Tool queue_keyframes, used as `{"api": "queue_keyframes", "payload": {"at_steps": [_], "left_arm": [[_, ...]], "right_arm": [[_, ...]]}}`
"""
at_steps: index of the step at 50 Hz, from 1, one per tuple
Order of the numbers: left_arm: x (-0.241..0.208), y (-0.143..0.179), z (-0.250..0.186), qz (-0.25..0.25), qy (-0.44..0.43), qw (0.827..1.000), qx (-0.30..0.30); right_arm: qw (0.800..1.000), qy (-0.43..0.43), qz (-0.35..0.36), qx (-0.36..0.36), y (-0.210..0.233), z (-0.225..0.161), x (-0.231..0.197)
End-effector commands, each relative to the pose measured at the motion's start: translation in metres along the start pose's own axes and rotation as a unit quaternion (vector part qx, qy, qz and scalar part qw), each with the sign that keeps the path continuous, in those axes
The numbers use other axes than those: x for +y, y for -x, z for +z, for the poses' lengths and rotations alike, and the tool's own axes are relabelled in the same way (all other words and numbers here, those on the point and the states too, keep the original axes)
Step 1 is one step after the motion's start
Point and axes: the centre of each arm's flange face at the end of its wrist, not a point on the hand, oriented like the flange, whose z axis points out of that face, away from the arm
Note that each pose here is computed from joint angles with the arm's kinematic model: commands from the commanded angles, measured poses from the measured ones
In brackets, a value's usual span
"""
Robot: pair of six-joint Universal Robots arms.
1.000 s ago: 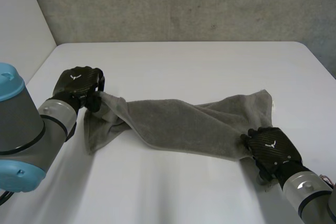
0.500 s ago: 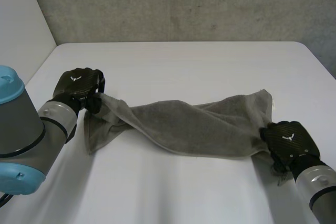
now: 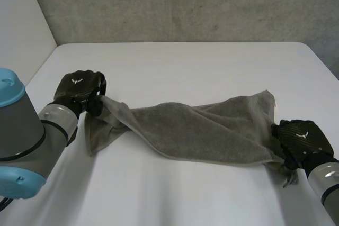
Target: Fold the towel.
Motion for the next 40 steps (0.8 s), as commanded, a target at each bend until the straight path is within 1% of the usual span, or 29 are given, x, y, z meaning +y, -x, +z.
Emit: {"api": "queue_keyframes", "payload": {"at_steps": [1, 5, 9, 12, 13, 14, 15, 16, 17, 18, 20, 21, 22, 23, 25, 26, 28, 29, 31, 32, 33, 34, 36, 37, 39, 40], "left_arm": [[0.001, -0.002, -0.001, 0.000, 0.001, 1.000, 0.003], [0.001, -0.002, -0.001, 0.001, 0.001, 1.000, 0.003], [-0.001, -0.003, -0.002, 0.002, -0.002, 1.000, 0.003], [-0.008, -0.002, -0.005, 0.002, -0.011, 1.000, 0.003], [-0.017, -0.001, -0.008, 0.002, -0.025, 1.000, 0.001], [-0.028, 0.000, -0.012, 0.002, -0.042, 0.999, -0.001], [-0.028, 0.000, -0.012, 0.002, -0.042, 0.999, -0.001], [-0.040, 0.002, -0.016, 0.000, -0.061, 0.998, -0.003], [-0.054, 0.005, -0.021, 0.000, -0.084, 0.996, -0.007], [-0.054, 0.005, -0.022, 0.000, -0.084, 0.996, -0.008], [-0.085, 0.010, -0.034, 0.001, -0.133, 0.991, -0.016], [-0.085, 0.010, -0.034, 0.001, -0.133, 0.991, -0.016], [-0.100, 0.012, -0.041, 0.001, -0.156, 0.988, -0.019], [-0.100, 0.012, -0.041, 0.001, -0.156, 0.988, -0.019], [-0.124, 0.015, -0.057, 0.002, -0.183, 0.983, -0.023], [-0.125, 0.015, -0.057, 0.002, -0.183, 0.983, -0.023], [-0.140, 0.016, -0.066, 0.003, -0.189, 0.982, -0.023], [-0.140, 0.016, -0.066, 0.003, -0.189, 0.982, -0.023], [-0.143, 0.019, -0.066, 0.005, -0.172, 0.985, -0.024], [-0.143, 0.019, -0.066, 0.005, -0.172, 0.985, -0.024], [-0.137, 0.020, -0.060, 0.006, -0.149, 0.989, -0.026], [-0.137, 0.020, -0.060, 0.006, -0.149, 0.989, -0.026], [-0.103, 0.021, -0.033, 0.025, -0.074, 0.997, -0.025], [-0.103, 0.021, -0.033, 0.025, -0.073, 0.997, -0.025], [-0.069, 0.018, -0.008, 0.069, -0.013, 0.997, -0.019], [-0.069, 0.018, -0.007, 0.069, -0.013, 0.997, -0.019]], "right_arm": [[1.000, 0.012, 0.001, -0.004, 0.002, 0.002, 0.005], [1.000, 0.008, 0.000, -0.004, 0.001, 0.003, 0.002], [0.999, 0.003, 0.005, -0.033, 0.000, 0.006, -0.008], [0.998, 0.004, 0.025, -0.054, -0.009, 0.008, -0.021], [0.998, 0.004, 0.025, -0.055, -0.009, 0.008, -0.021], [0.997, -0.001, 0.044, -0.065, -0.017, 0.010, -0.033], [0.997, -0.001, 0.044, -0.065, -0.017, 0.010, -0.033], [0.995, -0.016, 0.062, -0.076, -0.026, 0.008, -0.052], [0.993, -0.053, 0.073, -0.079, -0.039, 0.002, -0.083], [0.993, -0.053, 0.073, -0.079, -0.039, 0.002, -0.083], [0.988, -0.127, 0.062, -0.064, -0.062, -0.016, -0.138], [0.988, -0.128, 0.062, -0.064, -0.063, -0.016, -0.139], [0.985, -0.154, 0.052, -0.053, -0.073, -0.026, -0.161], [0.985, -0.155, 0.052, -0.053, -0.073, -0.026, -0.162], [0.980, -0.191, 0.035, -0.043, -0.087, -0.045, -0.200], [0.980, -0.191, 0.035, -0.043, -0.087, -0.046, -0.200], [0.982, -0.184, 0.030, -0.036, -0.100, -0.052, -0.216], [0.982, -0.184, 0.030, -0.036, -0.100, -0.052, -0.216], [0.990, -0.136, 0.007, -0.044, -0.105, -0.034, -0.208], [0.990, -0.135, 0.007, -0.044, -0.105, -0.034, -0.208], [0.993, -0.105, -0.018, -0.060, -0.100, -0.024, -0.200], [0.993, -0.104, -0.018, -0.060, -0.100, -0.024, -0.200], [0.990, -0.051, -0.075, -0.110, -0.080, -0.009, -0.182], [0.990, -0.051, -0.075, -0.110, -0.079, -0.009, -0.182], [0.982, 0.010, -0.116, -0.147, -0.063, 0.015, -0.157], [0.982, 0.010, -0.116, -0.147, -0.063, 0.015, -0.157]]}}
